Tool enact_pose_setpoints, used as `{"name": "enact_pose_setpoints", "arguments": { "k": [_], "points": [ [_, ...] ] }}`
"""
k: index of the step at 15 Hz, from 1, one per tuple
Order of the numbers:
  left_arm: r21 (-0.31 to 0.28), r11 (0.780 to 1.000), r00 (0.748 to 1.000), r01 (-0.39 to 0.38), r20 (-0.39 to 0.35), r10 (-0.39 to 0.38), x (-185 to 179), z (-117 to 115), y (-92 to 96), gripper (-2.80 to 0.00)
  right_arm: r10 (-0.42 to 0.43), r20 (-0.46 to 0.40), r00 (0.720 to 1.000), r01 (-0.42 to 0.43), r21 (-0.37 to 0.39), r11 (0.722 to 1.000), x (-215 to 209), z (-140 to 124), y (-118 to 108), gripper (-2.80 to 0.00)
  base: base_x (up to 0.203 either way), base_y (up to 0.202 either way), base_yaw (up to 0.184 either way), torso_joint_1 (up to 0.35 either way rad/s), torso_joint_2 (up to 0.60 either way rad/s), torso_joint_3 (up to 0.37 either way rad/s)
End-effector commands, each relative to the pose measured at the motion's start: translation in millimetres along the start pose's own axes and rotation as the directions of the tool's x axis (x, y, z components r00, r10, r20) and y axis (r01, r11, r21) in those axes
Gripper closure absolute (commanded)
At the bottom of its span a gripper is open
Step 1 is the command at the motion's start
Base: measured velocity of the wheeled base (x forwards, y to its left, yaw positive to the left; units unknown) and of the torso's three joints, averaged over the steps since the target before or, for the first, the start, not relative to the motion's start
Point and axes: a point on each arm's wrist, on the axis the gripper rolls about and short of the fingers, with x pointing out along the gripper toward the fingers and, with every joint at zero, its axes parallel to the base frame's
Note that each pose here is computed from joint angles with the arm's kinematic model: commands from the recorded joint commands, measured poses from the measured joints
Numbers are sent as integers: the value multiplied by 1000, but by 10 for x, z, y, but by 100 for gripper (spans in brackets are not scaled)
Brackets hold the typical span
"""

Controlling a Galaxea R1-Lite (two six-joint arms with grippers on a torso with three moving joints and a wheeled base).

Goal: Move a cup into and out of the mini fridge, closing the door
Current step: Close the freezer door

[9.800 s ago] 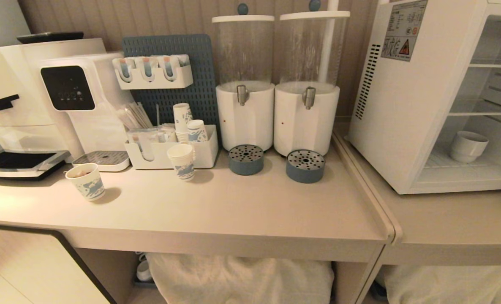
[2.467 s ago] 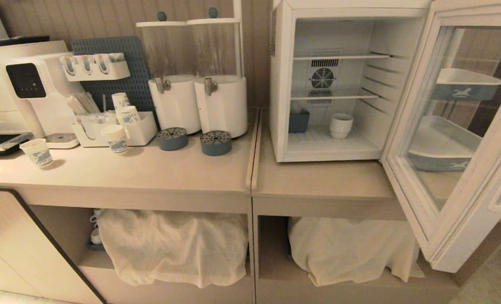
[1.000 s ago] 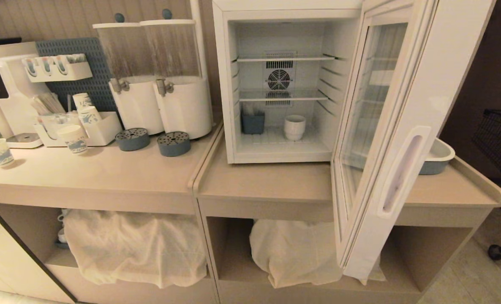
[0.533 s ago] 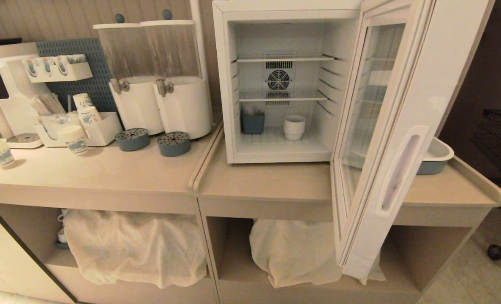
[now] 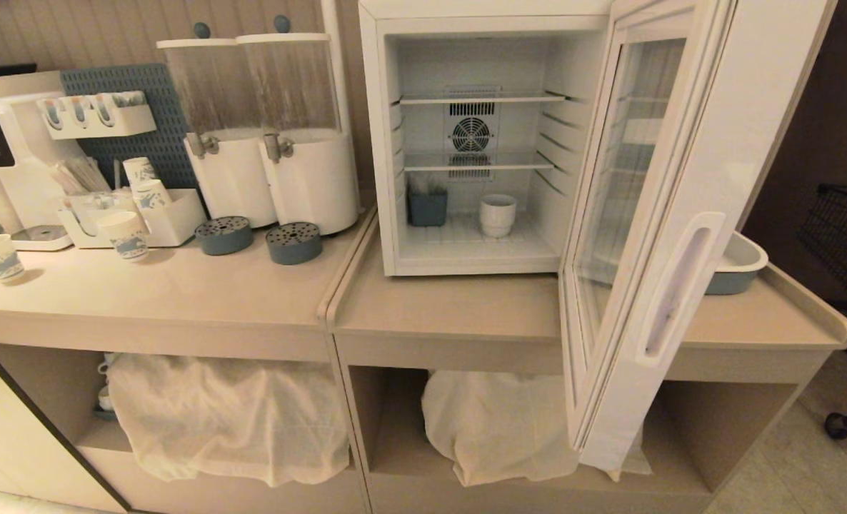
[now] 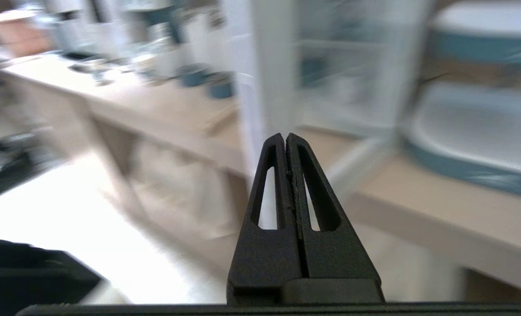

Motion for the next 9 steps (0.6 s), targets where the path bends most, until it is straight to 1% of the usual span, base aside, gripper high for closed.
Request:
{"name": "enact_pose_setpoints", "arguments": {
  "k": [1,3,5,6,7,8,9],
  "points": [
    [-2,1000,999,-6,-35,6,16,-113,18,0,37,-110,993,-31,56,998,530,21,-54,0,0,0,0,0,0,0],
    [-2,1000,999,-6,-35,6,16,-113,18,0,54,-140,989,-41,95,995,881,9,-116,0,0,0,0,0,0,0],
    [-2,1000,999,-6,-35,6,16,-113,18,0,19,-135,991,-2,122,993,1049,-5,-309,0,0,0,0,0,0,0],
    [0,1000,999,-4,-36,4,16,-113,17,0,14,-131,991,5,138,990,1106,-19,-460,0,0,0,0,0,0,0],
    [0,1000,999,-6,-35,6,16,-113,18,0,60,-131,990,-38,163,986,1152,-42,-633,0,0,0,0,0,0,0],
    [0,1000,999,-6,-35,6,16,-113,18,0,164,-136,977,-136,199,971,1209,-87,-813,0,0,0,0,0,0,0],
    [0,1000,999,-5,-35,5,16,-113,18,0,250,-140,958,-213,238,948,1302,-168,-1032,0,0,0,0,0,0,0]
  ]
}}
